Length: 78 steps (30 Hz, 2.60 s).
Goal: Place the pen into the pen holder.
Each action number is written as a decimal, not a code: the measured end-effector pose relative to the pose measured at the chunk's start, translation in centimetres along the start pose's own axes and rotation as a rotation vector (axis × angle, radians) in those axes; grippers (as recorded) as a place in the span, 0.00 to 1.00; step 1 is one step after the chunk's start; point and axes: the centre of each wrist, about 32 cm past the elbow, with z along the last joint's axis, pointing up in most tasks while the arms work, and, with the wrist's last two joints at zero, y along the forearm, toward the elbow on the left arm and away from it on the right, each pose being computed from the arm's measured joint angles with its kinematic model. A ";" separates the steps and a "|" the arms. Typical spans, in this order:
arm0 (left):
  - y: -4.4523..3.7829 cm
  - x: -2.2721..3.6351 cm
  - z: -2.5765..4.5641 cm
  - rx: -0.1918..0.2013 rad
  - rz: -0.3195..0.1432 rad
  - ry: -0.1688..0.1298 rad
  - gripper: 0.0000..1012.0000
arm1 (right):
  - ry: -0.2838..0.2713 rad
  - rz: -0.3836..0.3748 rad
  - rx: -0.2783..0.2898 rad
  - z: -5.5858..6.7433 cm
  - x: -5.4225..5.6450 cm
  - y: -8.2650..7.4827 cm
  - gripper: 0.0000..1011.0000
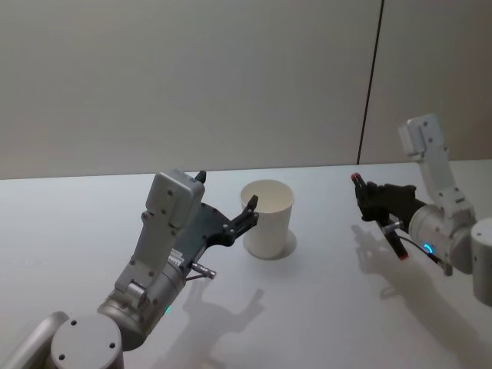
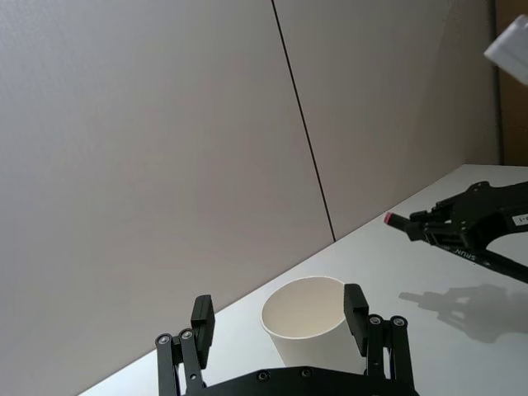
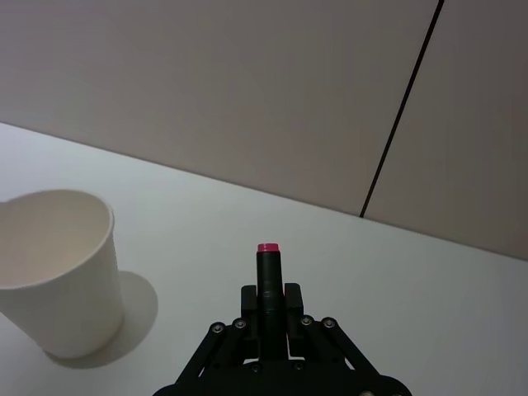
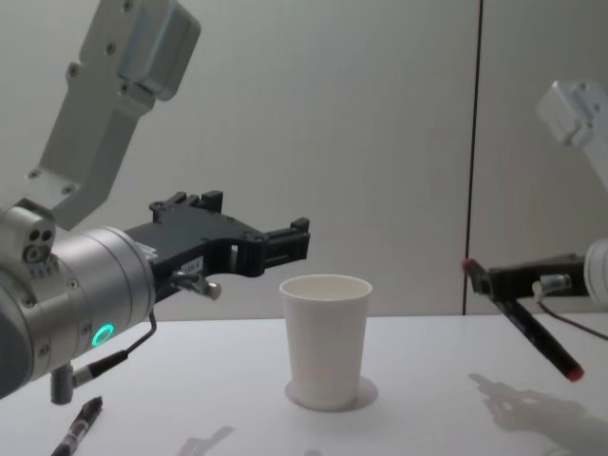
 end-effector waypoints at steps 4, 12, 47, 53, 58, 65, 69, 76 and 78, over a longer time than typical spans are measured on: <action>0.00 0.00 0.00 0.000 0.000 0.000 0.99 | -0.014 -0.001 0.060 -0.3 -0.2 -0.5 0.17; 0.00 0.00 0.00 0.000 0.000 0.000 0.99 | -0.045 0.004 0.198 -1.1 -0.9 -1.1 0.17; 0.00 0.00 0.00 0.000 0.000 0.000 0.99 | -0.080 0.093 0.735 -5.1 -3.1 3.7 0.17; 0.00 0.00 0.00 0.000 0.000 0.000 0.99 | -0.075 0.115 0.780 -5.3 -3.4 5.2 0.17; 0.00 0.00 0.00 0.000 0.000 0.000 0.99 | -0.066 0.134 0.811 -5.3 -3.7 6.5 0.17; 0.00 0.00 0.00 0.000 0.000 0.000 0.99 | -0.041 0.164 0.845 -5.1 -4.1 8.0 0.17; 0.00 0.00 0.00 0.000 0.000 0.000 0.99 | -0.021 0.183 0.863 -4.9 -4.3 8.6 0.17; 0.00 0.00 0.00 0.000 0.000 0.000 0.99 | 0.017 0.219 0.886 -4.2 -4.8 9.6 0.17; 0.00 0.00 0.00 0.000 0.000 0.000 0.99 | 0.028 0.229 0.893 -3.9 -5.0 9.9 0.17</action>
